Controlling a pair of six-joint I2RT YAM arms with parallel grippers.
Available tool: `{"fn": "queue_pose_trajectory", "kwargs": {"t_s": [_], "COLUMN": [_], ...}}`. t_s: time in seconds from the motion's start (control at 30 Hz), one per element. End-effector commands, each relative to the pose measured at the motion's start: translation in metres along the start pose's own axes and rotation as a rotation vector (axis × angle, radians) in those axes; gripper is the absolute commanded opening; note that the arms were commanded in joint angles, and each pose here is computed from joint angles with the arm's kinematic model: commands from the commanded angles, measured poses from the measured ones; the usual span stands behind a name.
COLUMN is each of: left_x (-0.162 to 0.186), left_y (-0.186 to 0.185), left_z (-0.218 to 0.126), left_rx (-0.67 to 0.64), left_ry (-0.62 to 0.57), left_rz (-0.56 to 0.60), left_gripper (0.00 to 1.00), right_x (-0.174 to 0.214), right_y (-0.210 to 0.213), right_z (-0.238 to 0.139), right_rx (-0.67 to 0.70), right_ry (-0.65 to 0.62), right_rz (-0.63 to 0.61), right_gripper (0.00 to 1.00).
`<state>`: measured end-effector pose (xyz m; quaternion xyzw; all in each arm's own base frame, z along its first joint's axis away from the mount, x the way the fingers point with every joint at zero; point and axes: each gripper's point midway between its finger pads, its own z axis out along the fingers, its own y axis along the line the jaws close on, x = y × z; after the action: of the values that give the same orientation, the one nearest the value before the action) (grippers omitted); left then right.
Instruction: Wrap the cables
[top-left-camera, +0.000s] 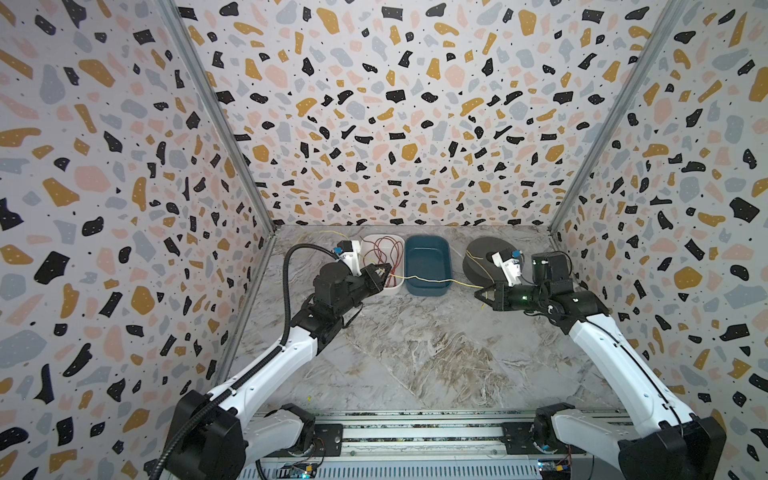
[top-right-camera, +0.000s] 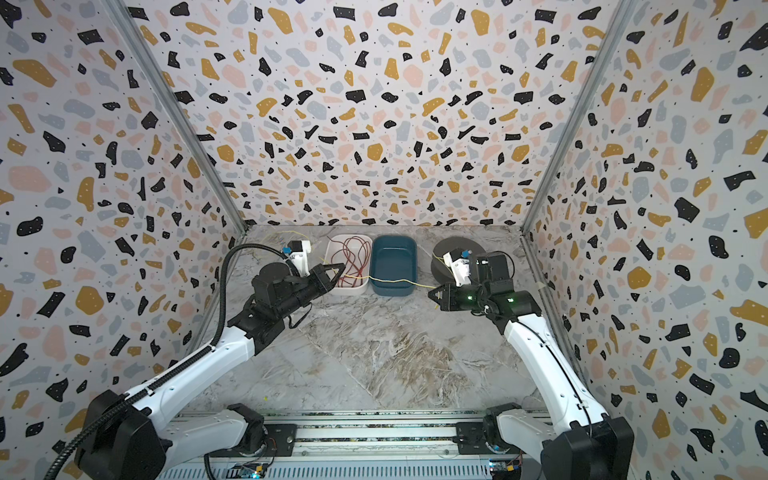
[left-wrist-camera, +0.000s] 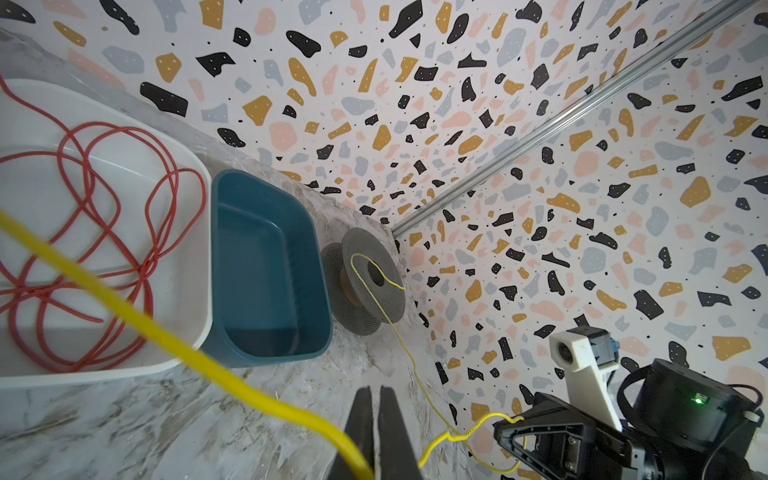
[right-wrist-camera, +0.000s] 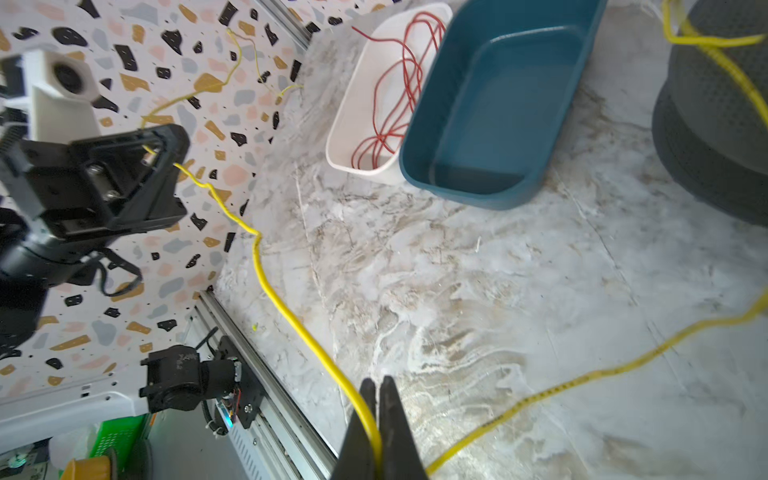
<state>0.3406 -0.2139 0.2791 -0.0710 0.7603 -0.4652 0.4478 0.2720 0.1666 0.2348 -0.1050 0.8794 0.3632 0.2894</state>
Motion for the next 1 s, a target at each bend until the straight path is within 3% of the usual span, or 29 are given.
{"fn": "queue_pose_trajectory", "kwargs": {"t_s": [0.0, 0.13, 0.23, 0.4, 0.63, 0.77, 0.97], "left_x": [-0.029, -0.010, 0.002, 0.014, 0.035, 0.048, 0.058], "left_y": [0.028, 0.039, 0.044, 0.054, 0.060, 0.055, 0.067], "left_z": [-0.013, -0.010, -0.009, -0.010, -0.003, 0.001, 0.002], "left_rx": [-0.123, -0.124, -0.130, -0.163, -0.133, -0.084, -0.127], "left_ry": [-0.151, -0.121, -0.096, -0.068, 0.013, 0.066, 0.082], "left_rz": [0.030, 0.017, 0.025, 0.104, 0.144, 0.155, 0.180], "left_gripper": [0.00, 0.00, 0.00, 0.00, 0.00, 0.00, 0.00], "right_x": [0.032, 0.047, 0.054, 0.057, 0.029, 0.012, -0.013], "right_y": [-0.056, -0.065, -0.062, -0.056, -0.045, -0.043, -0.049], "right_z": [-0.013, -0.010, -0.006, 0.005, 0.002, 0.002, -0.004], "right_rx": [0.280, 0.295, 0.265, 0.189, 0.151, 0.130, 0.102], "right_ry": [0.034, 0.042, 0.059, 0.073, -0.011, -0.055, -0.147], "right_rz": [0.085, 0.112, 0.123, 0.136, 0.129, 0.139, 0.164], "right_gripper": [0.01, 0.03, 0.13, 0.46, 0.78, 0.83, 0.84]}}
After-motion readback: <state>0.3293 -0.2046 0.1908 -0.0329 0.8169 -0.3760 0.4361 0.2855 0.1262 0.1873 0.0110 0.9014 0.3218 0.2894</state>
